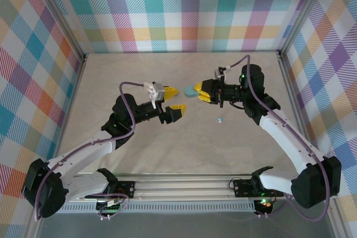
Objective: Insert the wireless bluetooth earbuds into the charging case
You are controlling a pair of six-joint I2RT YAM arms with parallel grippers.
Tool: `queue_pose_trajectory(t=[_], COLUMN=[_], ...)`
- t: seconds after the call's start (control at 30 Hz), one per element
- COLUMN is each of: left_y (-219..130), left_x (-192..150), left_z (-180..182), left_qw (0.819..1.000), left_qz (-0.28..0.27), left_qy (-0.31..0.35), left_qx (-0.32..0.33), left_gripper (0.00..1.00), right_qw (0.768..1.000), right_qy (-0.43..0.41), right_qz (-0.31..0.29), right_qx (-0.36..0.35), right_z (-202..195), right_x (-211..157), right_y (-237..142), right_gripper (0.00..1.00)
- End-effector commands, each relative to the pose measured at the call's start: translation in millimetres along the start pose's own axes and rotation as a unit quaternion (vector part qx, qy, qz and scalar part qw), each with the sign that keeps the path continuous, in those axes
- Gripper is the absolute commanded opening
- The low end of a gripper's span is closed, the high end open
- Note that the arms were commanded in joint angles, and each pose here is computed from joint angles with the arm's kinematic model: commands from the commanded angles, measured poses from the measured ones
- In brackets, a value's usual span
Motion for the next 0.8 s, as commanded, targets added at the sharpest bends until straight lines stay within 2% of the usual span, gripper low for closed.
queue_pose_trajectory(t=[0.0, 0.2, 0.77], left_y=[5, 9, 14], left_x=[17, 17, 17], left_z=[-5, -3, 0], left_qw=[0.999, 0.997, 0.997], left_qz=[-0.038, -0.06, -0.053], left_qy=[0.019, 0.015, 0.014], left_qx=[-0.03, -0.039, -0.045], left_gripper=[0.78, 0.76, 0.63], right_qw=[1.0, 1.0, 0.999], right_qy=[-0.009, -0.011, -0.013], right_qz=[0.0, 0.012, 0.022], right_qx=[0.021, 0.027, 0.031], right_z=[17, 22, 24], right_x=[-2, -4, -6], right_y=[1, 10, 16], right_gripper=[0.17, 0.17, 0.17])
Point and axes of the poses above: each hand's point on the last joint's axis, 136 mm out from that joint toward the fingers, its own y axis out along the fingers, its own z axis along the line the jaws close on, x = y × z, the point moved 10 cm from there along -y, back along the fingers, and after that the axes turned 8 degrees about -y, right-handed, at the moved point
